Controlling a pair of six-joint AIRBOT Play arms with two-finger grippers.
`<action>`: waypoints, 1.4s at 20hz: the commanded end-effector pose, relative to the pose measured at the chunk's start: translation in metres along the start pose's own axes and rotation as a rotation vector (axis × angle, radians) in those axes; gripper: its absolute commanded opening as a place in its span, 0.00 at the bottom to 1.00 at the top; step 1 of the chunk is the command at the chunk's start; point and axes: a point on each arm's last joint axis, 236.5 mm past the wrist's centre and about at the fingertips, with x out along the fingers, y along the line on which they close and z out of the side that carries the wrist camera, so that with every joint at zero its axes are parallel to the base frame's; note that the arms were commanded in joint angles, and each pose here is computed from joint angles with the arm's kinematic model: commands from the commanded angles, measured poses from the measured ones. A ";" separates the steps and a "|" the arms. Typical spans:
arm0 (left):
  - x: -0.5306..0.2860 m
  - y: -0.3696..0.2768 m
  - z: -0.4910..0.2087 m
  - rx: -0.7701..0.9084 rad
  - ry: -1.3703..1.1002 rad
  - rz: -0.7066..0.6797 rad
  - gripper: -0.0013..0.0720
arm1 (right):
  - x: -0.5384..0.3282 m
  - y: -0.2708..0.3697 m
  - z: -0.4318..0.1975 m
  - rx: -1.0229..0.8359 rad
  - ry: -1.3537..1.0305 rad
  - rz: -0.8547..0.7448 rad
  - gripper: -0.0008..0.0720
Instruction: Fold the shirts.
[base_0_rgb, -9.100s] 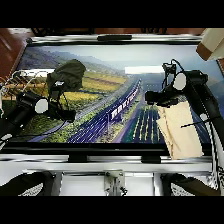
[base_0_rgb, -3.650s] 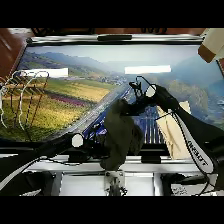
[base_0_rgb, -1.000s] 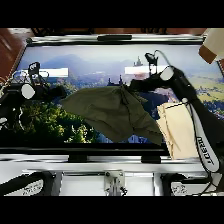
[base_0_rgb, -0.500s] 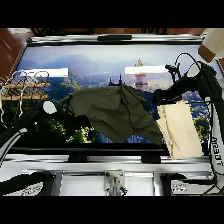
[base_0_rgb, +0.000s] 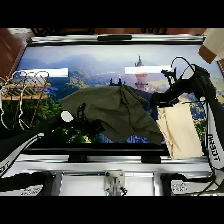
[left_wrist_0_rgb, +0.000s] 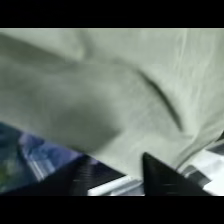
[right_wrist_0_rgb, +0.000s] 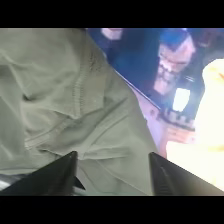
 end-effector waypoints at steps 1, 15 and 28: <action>0.005 -0.001 0.011 -0.015 -0.048 -0.006 0.29 | 0.023 0.005 -0.006 -0.060 0.072 0.012 0.89; -0.059 -0.014 0.032 0.267 -0.109 -0.069 0.06 | 0.096 0.005 -0.025 -0.161 0.279 -0.024 0.11; -0.595 -0.193 -0.035 0.798 -1.409 0.036 0.06 | -0.459 0.203 -0.028 -0.454 -1.475 -0.024 0.11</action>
